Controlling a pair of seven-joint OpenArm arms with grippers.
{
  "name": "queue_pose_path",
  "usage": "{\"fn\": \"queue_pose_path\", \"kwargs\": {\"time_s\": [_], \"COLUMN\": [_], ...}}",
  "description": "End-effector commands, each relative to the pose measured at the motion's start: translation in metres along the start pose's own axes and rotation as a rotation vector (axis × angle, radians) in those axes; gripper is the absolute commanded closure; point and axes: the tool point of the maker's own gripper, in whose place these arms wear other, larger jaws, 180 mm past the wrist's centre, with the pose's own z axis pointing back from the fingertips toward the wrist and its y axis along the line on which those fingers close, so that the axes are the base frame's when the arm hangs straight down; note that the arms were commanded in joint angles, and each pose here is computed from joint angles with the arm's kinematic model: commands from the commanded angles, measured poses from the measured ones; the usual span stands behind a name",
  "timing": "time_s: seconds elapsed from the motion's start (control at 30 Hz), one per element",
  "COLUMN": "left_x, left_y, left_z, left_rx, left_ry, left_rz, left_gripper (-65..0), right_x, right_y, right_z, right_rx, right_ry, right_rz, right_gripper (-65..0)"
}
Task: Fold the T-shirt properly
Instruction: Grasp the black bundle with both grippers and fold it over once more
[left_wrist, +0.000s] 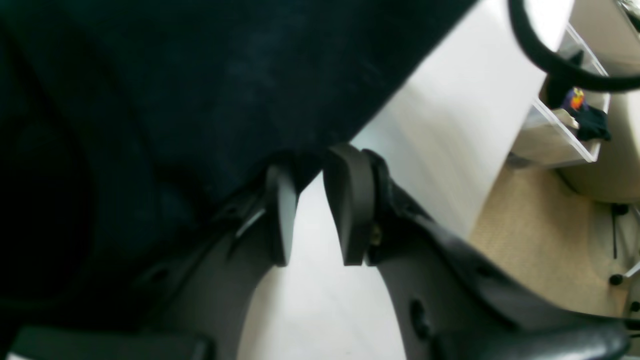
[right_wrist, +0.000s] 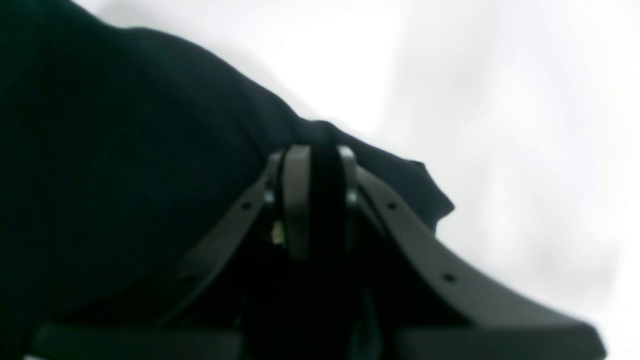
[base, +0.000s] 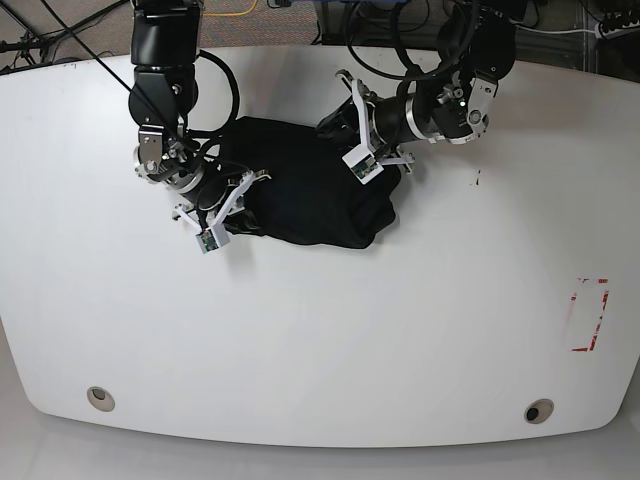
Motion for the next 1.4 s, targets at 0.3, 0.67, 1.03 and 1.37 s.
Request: {"fn": "queue_pose_path", "kwargs": {"time_s": [0.3,0.67,1.03,1.37], "left_x": [0.013,0.018,0.057,0.082], "left_y": [0.049,0.105,0.127,0.127], "left_z": [-0.004,-0.006,0.001,0.02], "left_rx": [0.045,0.103,0.147,0.186], "left_ry": [-0.002,0.053,0.009,-0.002], "left_rz": [-0.018,0.003,-0.06,-0.134], "left_gripper": [-13.2,-13.3,-13.3,-13.3], "right_x": [-0.008,-0.019,-0.025,0.003], "right_y": [0.013,0.037,0.069,0.078], "right_z": [0.017,0.045,0.057,0.07], "right_rx": [0.024,0.028,0.055,0.046], "right_ry": [0.0,-0.011,-0.036,-0.068], "right_rz": [0.045,0.072,0.045,0.116], "right_gripper": [-7.9,-7.9,-7.9,-7.9]}}
